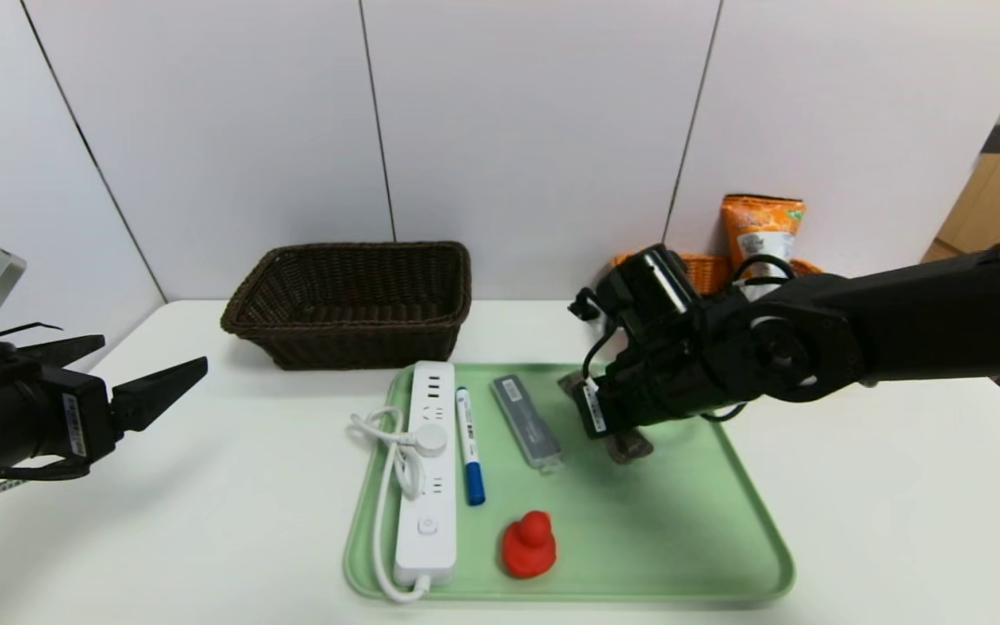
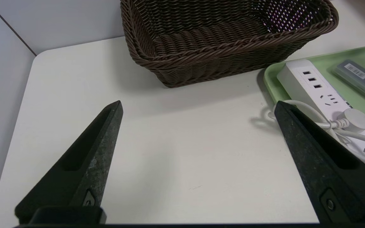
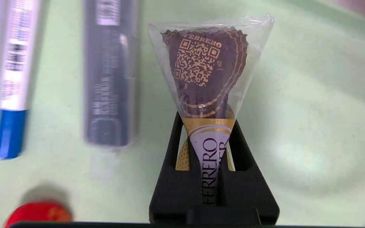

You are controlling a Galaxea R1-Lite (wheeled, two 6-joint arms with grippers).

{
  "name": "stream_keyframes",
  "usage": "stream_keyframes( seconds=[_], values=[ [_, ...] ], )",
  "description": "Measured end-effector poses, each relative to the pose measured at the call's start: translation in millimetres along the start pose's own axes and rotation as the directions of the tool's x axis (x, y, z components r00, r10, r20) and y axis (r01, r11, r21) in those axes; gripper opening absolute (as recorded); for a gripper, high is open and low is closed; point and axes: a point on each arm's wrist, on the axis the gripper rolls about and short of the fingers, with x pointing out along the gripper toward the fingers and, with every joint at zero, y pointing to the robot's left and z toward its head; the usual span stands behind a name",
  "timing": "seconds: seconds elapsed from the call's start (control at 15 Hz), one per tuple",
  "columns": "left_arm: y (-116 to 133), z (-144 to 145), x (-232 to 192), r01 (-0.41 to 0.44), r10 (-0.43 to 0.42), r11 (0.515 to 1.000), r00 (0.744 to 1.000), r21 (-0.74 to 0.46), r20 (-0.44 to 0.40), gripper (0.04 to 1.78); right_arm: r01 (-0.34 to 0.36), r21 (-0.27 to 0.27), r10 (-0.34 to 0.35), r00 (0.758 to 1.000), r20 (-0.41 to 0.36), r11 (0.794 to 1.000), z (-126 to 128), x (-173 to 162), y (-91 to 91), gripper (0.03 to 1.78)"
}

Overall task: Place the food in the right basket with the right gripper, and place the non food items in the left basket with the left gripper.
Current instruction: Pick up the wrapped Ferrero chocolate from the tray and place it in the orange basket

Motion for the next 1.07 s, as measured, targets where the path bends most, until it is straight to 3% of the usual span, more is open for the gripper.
stream_keyframes(
  seconds=[0.2, 0.33, 0.4, 0.6, 0.73, 0.8, 0.93, 1.07],
  values=[
    [-0.2, -1.3, -0.2, 0.0, 0.0, 1.0, 1.0, -0.001, -0.004, 1.69, -0.034, -0.056, 0.04, 0.993, 0.11, 0.998, 9.9, -41.9, 9.4, 0.17],
    [-0.4, -2.4, -1.0, 0.0, -0.001, 1.0, 1.0, -0.002, -0.005, 1.69, -0.043, -0.098, 0.067, 0.963, 0.259, 0.994, 25.0, -78.4, 9.1, 0.17],
    [-0.5, -2.7, -1.2, 0.001, -0.001, 1.0, 1.0, -0.004, -0.006, 1.69, -0.027, -0.106, 0.063, 0.933, 0.355, 0.994, 35.0, -94.1, 1.5, 0.17],
    [-0.5, -3.0, -1.4, 0.001, -0.001, 1.0, 1.0, -0.006, -0.006, 1.69, 0.099, -0.076, -0.039, 0.826, 0.563, 0.992, 58.4, -121.6, -43.8, 0.17],
    [-0.6, -3.1, -1.4, 0.002, -0.002, 1.0, 1.0, -0.006, -0.007, 1.69, 0.162, -0.016, -0.113, 0.756, 0.644, 0.987, 70.1, -126.0, -72.6, 0.17],
    [-0.6, -3.0, -1.5, 0.003, -0.003, 1.0, 1.0, -0.006, -0.006, 1.69, 0.186, 0.011, -0.147, 0.738, 0.658, 0.983, 73.5, -121.4, -85.1, 0.17],
    [-0.6, -3.0, -1.5, 0.003, -0.003, 1.0, 1.0, -0.005, -0.006, 1.69, 0.213, 0.044, -0.189, 0.735, 0.651, 0.976, 76.5, -103.0, -100.9, 0.17],
    [-0.5, -3.0, -1.5, 0.003, -0.003, 1.0, 1.0, -0.007, -0.006, 1.69, 0.225, 0.055, -0.21, 0.754, 0.622, 0.973, 76.4, -75.2, -110.5, 0.17]
  ],
)
